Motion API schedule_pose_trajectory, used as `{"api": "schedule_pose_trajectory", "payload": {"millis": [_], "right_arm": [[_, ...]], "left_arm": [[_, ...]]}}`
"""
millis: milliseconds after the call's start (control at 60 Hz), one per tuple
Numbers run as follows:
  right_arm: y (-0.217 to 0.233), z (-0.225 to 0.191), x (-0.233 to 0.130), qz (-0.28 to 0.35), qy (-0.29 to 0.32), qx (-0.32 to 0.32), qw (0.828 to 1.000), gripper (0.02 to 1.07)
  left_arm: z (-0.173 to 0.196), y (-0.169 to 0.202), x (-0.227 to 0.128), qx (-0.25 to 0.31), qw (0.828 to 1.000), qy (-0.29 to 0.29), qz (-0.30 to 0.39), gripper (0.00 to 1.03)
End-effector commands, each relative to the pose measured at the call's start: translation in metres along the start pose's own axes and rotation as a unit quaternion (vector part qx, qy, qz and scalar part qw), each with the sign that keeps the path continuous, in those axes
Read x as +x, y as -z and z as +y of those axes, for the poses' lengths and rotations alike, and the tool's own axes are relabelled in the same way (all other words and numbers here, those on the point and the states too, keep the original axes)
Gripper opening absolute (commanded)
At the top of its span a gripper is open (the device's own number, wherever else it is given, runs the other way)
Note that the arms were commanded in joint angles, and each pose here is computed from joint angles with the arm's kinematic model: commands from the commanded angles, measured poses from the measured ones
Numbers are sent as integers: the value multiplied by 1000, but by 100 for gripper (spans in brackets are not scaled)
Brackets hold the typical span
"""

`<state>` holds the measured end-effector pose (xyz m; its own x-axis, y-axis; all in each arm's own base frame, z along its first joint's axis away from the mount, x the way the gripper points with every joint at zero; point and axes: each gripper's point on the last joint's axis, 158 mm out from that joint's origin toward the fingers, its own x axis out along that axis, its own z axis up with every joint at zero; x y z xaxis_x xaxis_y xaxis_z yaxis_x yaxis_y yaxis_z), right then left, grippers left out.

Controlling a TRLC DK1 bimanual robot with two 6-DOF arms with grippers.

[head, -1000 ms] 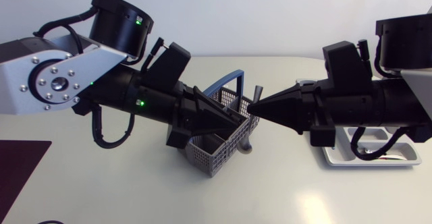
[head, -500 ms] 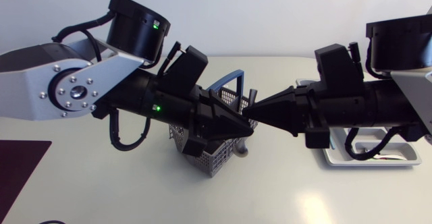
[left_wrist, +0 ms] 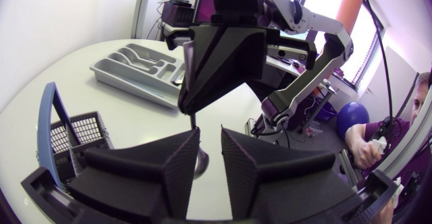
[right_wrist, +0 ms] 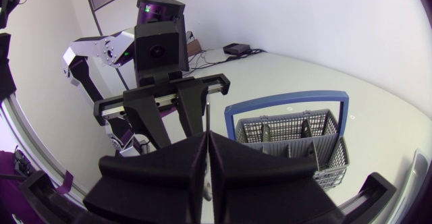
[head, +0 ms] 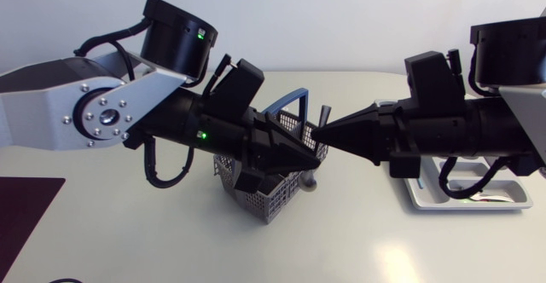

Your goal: Sort the cutlery from the basket into the organizer compartments.

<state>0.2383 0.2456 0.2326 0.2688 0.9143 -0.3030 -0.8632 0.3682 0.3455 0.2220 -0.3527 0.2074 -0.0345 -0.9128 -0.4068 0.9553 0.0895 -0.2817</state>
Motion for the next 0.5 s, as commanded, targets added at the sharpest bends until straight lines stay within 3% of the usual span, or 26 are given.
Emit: {"api": "schedule_pose_trajectory", "payload": {"millis": [0, 483], "right_arm": [[-1, 5, -3, -4, -8, 8, 1000, 8], [1, 7, 2, 1, -15, 12, 1000, 8]], "left_arm": [[4, -1, -9, -6, 1000, -9, -7, 25], [5, -4, -3, 4, 1000, -16, -5, 25]]}}
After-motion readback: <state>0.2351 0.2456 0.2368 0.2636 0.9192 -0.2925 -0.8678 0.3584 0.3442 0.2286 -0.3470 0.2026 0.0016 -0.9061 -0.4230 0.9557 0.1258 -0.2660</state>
